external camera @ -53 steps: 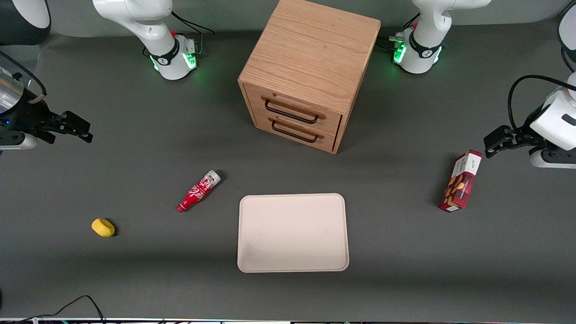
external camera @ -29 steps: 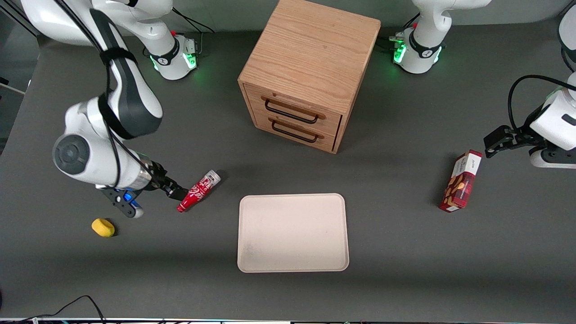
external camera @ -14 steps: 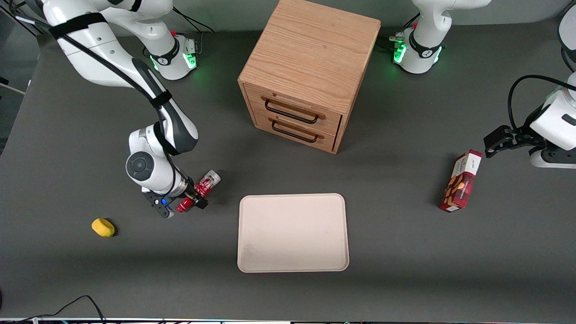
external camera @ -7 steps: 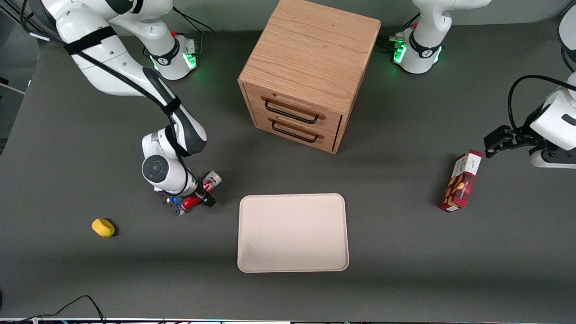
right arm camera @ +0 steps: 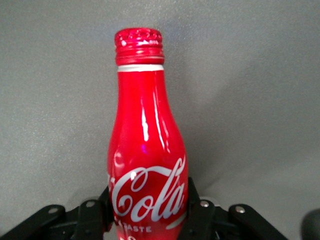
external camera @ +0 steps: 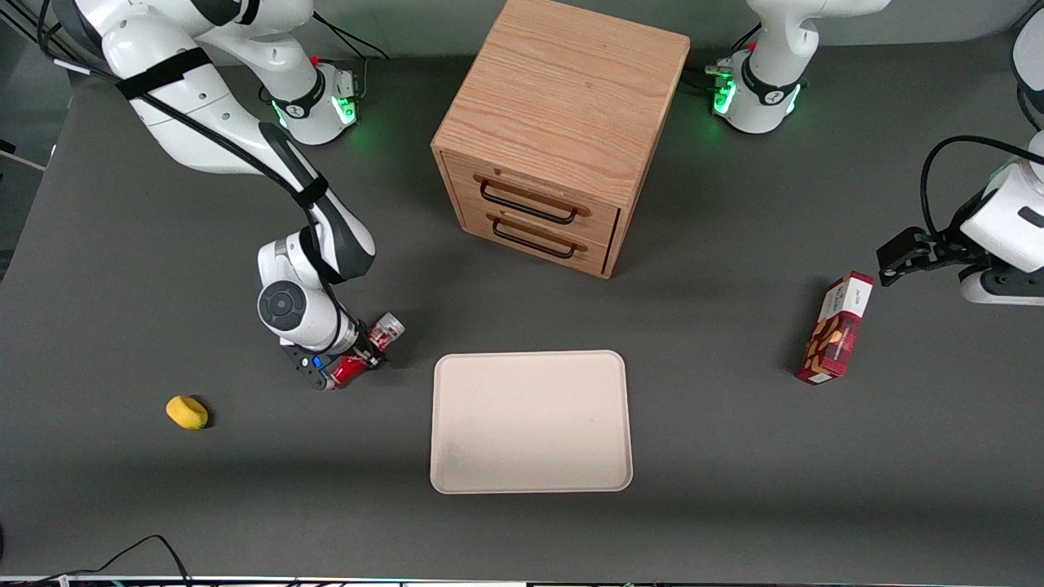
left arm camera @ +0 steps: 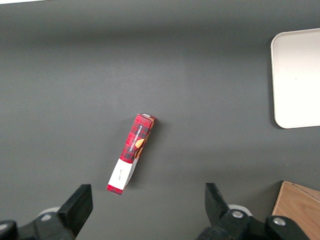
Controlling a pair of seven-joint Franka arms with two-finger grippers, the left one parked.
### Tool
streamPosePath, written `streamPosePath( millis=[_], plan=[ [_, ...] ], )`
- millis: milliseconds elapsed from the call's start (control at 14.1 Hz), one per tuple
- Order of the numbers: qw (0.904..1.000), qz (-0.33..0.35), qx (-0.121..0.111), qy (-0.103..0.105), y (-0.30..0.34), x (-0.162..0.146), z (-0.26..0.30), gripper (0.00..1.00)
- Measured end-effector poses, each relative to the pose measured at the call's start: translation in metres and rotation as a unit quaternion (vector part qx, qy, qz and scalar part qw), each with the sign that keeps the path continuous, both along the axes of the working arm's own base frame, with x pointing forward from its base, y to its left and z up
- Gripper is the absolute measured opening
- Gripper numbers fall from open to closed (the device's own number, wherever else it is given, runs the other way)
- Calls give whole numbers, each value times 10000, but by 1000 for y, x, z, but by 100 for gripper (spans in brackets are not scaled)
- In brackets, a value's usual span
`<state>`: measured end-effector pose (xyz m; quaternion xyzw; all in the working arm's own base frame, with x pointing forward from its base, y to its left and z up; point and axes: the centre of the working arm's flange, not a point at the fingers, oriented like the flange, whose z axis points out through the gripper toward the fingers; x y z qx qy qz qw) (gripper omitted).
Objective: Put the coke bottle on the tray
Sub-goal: 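Close the right gripper around the Coca-Cola bottle's body, then lift the bottle and carry it over the cream tray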
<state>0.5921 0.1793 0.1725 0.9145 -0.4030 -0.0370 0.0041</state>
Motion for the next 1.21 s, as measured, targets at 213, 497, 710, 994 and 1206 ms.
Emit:
streamPosePath(
  millis=[213,497,710,994,1206],
  plan=[
    [10000,0,1,-4,0,0,0,54],
    [10000,4,-33,43,0,3,8,54],
    [9998,35,-141,107,0,11,41,54],
    [9967,588,-544,-138,27,33,112,54],
    [9904,1175,-546,-482,68,48,170,54]
  ],
)
